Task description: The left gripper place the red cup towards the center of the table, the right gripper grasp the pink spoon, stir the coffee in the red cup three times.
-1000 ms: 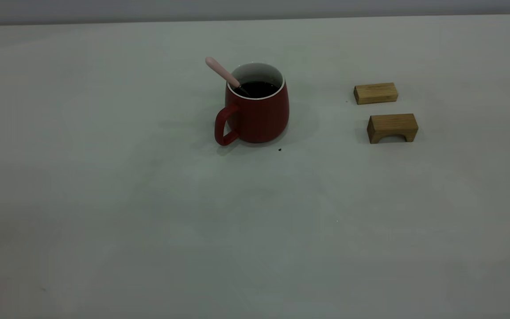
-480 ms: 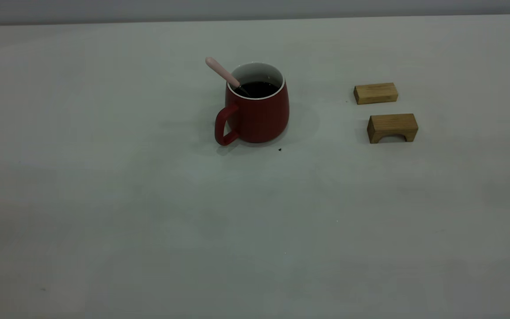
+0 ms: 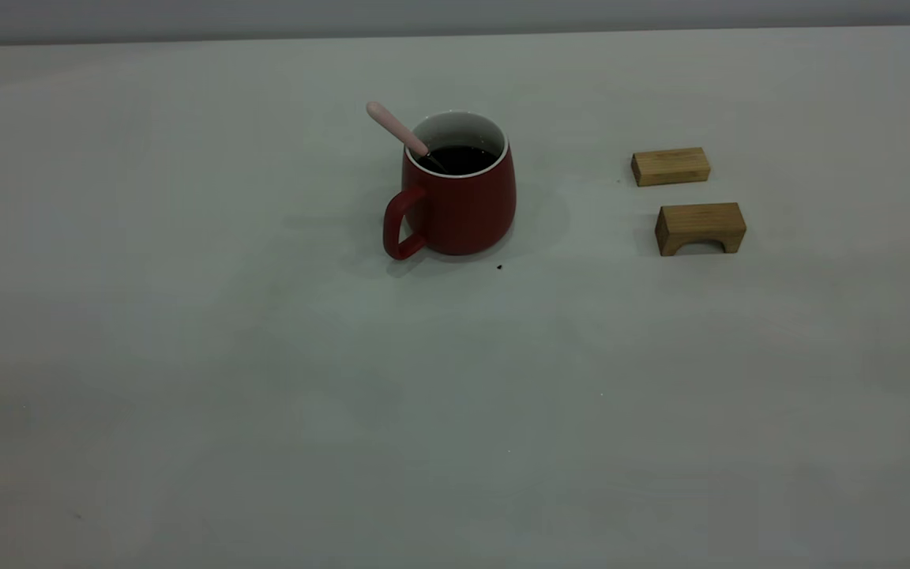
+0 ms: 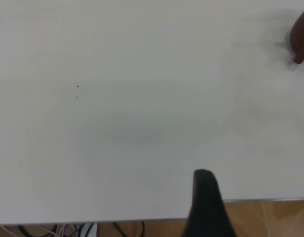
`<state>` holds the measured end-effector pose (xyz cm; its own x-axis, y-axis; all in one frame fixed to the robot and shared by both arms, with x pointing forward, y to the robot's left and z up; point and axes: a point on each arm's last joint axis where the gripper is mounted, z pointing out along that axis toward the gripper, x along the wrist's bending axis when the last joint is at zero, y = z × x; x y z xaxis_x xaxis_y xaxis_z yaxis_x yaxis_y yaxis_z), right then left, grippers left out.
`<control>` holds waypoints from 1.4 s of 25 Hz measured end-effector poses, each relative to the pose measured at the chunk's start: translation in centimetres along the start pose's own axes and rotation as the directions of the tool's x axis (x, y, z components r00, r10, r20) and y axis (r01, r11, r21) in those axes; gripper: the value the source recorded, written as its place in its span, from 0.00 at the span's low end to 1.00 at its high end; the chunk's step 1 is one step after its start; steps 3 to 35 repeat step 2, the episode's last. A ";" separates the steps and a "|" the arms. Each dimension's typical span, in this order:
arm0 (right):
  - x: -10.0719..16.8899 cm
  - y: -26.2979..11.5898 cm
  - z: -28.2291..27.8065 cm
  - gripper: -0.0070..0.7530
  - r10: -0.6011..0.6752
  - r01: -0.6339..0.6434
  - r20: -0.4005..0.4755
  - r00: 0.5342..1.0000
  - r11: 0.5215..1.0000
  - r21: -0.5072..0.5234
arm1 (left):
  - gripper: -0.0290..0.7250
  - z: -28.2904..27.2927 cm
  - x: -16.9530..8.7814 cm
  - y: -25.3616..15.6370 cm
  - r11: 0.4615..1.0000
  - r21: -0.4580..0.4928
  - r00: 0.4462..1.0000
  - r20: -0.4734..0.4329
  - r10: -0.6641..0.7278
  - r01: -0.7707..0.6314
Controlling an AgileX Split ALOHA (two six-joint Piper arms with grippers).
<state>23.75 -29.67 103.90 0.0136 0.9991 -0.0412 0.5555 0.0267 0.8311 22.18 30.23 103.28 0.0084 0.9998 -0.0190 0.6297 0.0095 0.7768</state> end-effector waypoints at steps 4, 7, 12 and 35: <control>0.0 0.0 0.0 0.32 0.000 0.000 0.000 1.000 1.000 0.001 | 0.82 0.0 0.0 0.0 1.000 0.000 1.000 0.000 0.000 0.000; 0.0 0.0 0.0 0.32 0.000 0.000 0.000 1.000 1.000 0.001 | 0.82 0.0 0.0 0.0 1.000 0.000 1.000 0.000 0.000 0.000; 0.0 0.0 0.0 0.32 0.000 0.000 0.000 1.000 1.000 0.001 | 0.82 0.0 0.0 0.0 1.000 0.000 1.000 0.000 0.000 0.000; 0.0 0.0 0.0 0.32 0.000 0.000 0.000 1.000 1.000 0.001 | 0.82 0.0 0.0 0.0 1.000 0.000 1.000 0.000 0.000 0.000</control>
